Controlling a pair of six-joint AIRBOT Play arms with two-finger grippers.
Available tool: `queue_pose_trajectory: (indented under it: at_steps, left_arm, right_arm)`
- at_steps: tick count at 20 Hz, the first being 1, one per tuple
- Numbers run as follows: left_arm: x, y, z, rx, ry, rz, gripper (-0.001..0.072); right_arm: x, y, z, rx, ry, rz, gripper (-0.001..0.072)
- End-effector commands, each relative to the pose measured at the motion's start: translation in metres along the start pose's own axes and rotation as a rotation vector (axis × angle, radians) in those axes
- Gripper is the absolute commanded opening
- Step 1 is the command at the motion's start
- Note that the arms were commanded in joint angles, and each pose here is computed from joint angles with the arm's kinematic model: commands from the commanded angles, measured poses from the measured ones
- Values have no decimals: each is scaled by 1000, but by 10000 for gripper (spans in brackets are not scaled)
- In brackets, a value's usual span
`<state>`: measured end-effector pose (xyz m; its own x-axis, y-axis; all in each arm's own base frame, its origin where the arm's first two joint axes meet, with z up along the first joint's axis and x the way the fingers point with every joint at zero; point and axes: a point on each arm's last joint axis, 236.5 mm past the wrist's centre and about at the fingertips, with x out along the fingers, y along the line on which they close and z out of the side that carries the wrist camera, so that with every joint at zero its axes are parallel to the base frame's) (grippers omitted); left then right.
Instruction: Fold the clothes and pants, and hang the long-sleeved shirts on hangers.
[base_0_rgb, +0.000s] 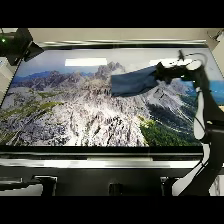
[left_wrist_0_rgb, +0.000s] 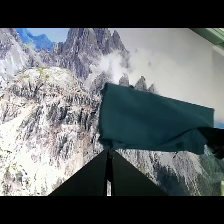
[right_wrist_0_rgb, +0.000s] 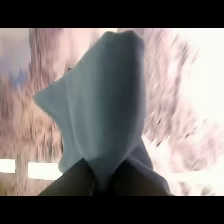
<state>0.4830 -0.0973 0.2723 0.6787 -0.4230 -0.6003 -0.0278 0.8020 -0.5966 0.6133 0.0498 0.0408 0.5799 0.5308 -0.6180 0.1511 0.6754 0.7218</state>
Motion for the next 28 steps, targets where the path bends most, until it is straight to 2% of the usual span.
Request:
queue_pose_trajectory:
  at_steps: [1,6,11,18,24,28]
  left_arm:
    - [0,0,0,1,0,0,15]
    - [0,0,0,1,0,0,15]
    - [4,3,-1,-4,6,4,15]
    - [10,9,-6,-19,28,14,15]
    - [11,6,-9,-14,33,9,15]
    - [13,1,-12,-9,40,2,15]
  right_arm:
    - [-60,-31,68,51,-187,-62,32]
    - [-150,-109,115,156,-340,-162,32]
    - [-234,-158,126,213,-420,-246,32]
    - [-337,-184,108,268,-492,-419,32]
    - [-411,-210,63,281,-454,-705,32]
    - [-431,-219,41,337,-421,-818,32]
